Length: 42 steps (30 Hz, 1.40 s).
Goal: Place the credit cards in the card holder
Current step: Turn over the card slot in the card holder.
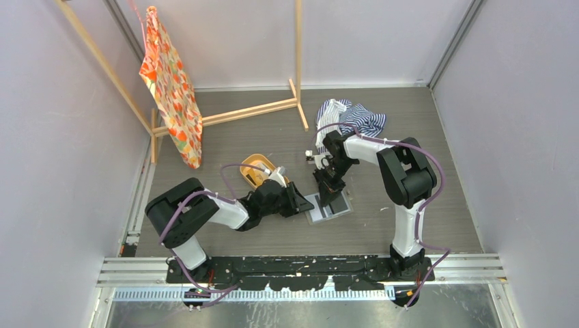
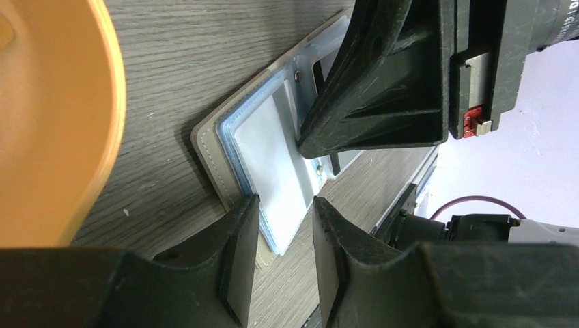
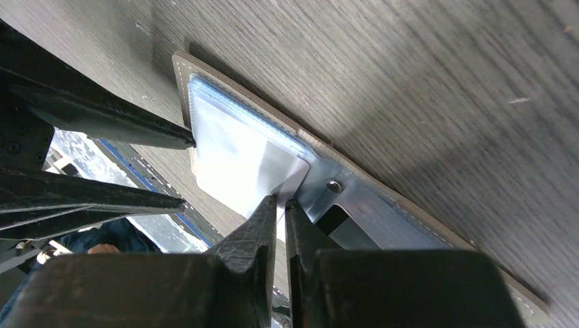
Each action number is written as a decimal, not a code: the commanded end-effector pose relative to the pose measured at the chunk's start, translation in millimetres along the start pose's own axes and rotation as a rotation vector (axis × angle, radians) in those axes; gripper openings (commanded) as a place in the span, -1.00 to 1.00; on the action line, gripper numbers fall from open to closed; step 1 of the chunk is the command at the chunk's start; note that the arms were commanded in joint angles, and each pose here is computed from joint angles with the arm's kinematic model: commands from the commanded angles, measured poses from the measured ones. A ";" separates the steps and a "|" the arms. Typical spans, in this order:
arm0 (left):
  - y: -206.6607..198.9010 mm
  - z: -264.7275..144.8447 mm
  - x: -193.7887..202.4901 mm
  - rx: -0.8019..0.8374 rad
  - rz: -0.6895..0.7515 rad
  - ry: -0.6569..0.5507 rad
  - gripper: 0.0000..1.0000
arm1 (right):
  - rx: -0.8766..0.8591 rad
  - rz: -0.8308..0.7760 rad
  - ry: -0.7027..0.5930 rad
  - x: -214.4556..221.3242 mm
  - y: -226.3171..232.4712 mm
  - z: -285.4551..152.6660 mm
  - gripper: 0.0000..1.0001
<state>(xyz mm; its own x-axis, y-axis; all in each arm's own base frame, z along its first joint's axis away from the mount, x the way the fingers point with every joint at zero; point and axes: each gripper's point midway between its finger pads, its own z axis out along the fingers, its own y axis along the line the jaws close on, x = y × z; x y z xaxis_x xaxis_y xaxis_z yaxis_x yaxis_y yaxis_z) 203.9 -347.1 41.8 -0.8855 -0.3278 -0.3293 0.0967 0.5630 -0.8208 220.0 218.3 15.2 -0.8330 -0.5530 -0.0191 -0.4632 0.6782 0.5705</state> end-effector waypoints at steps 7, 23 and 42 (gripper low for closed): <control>-45.1 4.0 -17.8 0.182 -0.034 -0.055 -0.25 | -0.024 -0.031 -0.027 -10.4 3.9 -2.9 -0.65; -53.2 7.6 -17.9 0.266 -0.089 -0.064 -0.27 | -0.060 -0.029 -0.069 -14.8 7.8 -15.4 -0.54; -61.5 12.9 -21.1 0.255 -0.072 -0.052 -0.35 | -0.123 -0.043 -0.200 -23.5 16.1 -58.4 -0.26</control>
<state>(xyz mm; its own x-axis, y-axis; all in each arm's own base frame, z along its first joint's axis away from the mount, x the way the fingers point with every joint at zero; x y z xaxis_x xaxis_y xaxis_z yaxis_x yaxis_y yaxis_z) 216.8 -374.4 71.8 -0.8775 -0.4078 -0.2522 0.0942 0.3692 -0.9246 235.7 210.9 42.8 -0.8715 -0.4819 -0.0905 -0.4188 0.6357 0.6484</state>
